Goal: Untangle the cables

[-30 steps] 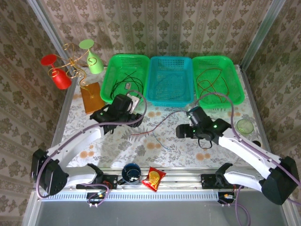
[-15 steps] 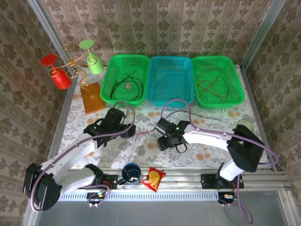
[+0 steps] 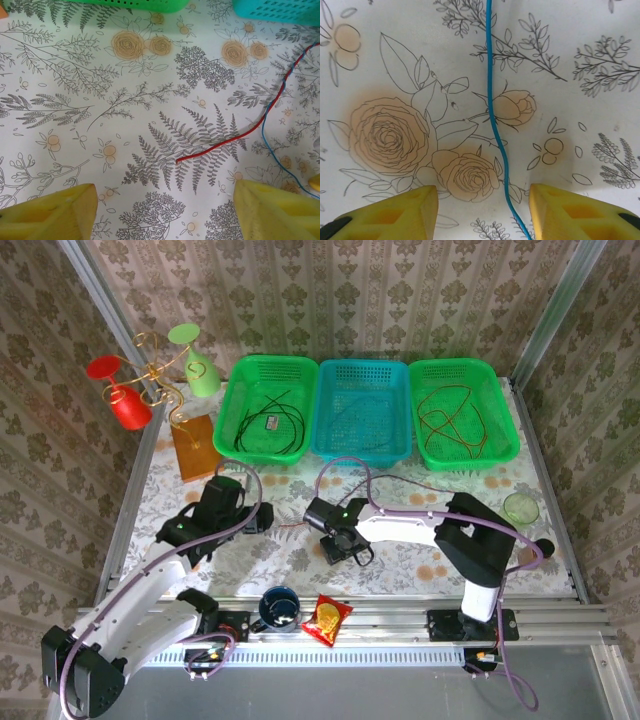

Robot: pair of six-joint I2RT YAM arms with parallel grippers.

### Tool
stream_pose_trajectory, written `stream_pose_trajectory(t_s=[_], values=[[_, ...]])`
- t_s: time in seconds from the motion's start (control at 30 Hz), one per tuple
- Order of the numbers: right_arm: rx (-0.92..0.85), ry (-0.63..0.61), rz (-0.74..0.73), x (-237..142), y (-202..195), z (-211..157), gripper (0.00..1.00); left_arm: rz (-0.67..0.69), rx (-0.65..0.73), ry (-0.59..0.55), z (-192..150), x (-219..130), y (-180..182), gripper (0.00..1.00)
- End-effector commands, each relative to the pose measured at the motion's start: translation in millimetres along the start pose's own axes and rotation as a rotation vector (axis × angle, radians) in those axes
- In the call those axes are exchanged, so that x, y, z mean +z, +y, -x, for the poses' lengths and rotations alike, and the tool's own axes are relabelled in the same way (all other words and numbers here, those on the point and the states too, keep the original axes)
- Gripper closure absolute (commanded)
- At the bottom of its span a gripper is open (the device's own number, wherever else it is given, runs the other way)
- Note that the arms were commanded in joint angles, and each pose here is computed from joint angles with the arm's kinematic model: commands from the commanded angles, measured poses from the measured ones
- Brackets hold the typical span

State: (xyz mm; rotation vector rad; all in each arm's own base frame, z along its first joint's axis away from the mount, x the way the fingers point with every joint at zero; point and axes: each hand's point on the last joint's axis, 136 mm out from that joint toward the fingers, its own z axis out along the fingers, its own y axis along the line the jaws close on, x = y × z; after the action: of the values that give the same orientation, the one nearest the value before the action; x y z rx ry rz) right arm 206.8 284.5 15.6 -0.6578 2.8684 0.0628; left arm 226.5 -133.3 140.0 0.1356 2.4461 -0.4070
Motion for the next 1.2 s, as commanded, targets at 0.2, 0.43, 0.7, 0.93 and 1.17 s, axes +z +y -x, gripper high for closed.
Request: stream_pose_trajectory(t_s=[0.2,0.43,0.7,0.93,1.17], values=[[-0.034,0.028,-0.059,8.6,-6.2,-5.5,0.60,-0.015,-0.013,0.040,-9.0,2.8,-1.2,0.29],[-0.058,0.017,-0.104,7.5,-13.6,-5.0,0.77,-0.038,0.055,0.013,-2.6,0.0,-11.2,0.29],[-0.069,-0.059,-0.086,-3.3,-17.2,-1.7,0.96,-0.029,0.237,-0.086,9.0,-6.6,-34.3,0.30],[-0.038,-0.241,0.015,-51.9,-24.0,20.0,1.00,-0.145,0.346,-0.158,16.9,-8.5,-66.1,0.30],[0.025,-0.377,0.103,-101.3,-46.6,31.6,1.00,-0.389,0.667,-0.308,5.6,-17.6,-122.7,0.26]])
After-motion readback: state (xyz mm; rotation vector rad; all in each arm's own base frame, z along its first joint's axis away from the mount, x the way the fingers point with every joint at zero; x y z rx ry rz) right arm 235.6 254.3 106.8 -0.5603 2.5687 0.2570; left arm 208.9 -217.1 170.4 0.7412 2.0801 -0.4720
